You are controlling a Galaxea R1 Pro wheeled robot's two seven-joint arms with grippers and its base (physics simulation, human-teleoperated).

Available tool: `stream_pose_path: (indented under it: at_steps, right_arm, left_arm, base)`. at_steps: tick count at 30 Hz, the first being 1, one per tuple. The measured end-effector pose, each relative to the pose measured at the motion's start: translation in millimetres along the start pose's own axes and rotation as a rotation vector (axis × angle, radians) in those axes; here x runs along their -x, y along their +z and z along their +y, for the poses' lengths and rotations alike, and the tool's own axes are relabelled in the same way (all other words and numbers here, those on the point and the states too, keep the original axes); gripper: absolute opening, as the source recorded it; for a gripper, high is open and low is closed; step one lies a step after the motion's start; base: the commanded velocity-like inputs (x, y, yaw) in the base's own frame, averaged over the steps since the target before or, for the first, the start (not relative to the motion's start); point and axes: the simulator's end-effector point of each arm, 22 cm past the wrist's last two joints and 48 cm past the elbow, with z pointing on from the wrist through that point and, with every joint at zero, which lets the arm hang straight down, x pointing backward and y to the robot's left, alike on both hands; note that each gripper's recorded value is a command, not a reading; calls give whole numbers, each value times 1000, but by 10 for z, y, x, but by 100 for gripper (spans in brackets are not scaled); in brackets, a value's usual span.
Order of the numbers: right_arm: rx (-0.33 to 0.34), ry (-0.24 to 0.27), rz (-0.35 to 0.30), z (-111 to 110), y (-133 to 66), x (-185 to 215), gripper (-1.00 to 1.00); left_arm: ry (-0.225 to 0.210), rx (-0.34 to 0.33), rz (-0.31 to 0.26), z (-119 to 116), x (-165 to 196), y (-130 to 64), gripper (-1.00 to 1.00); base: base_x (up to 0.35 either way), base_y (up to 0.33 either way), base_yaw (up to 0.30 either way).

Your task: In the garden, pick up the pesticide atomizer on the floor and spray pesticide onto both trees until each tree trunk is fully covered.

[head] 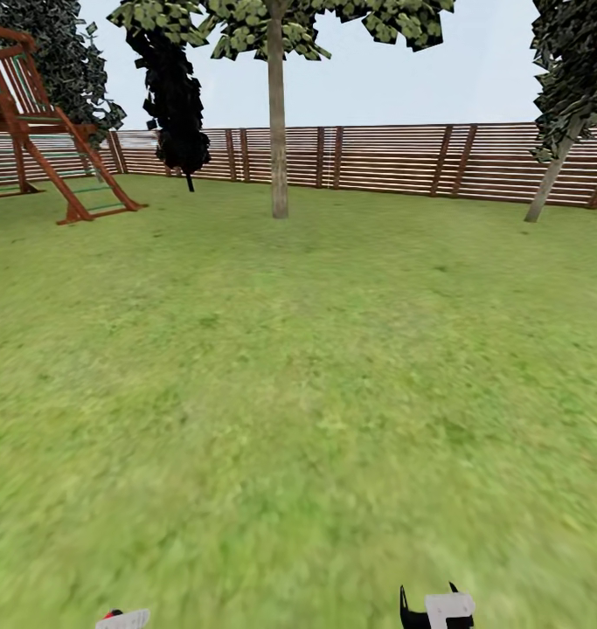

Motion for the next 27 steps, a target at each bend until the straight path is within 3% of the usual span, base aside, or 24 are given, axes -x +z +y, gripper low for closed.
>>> stream_pose_path:
  at_steps: [27]
  right_arm:
    - [0,0,0,-1,1,1,100]
  left_arm:
    - [0,1,0,6,-8,-4,-100]
  base:
    - [339,0,0]
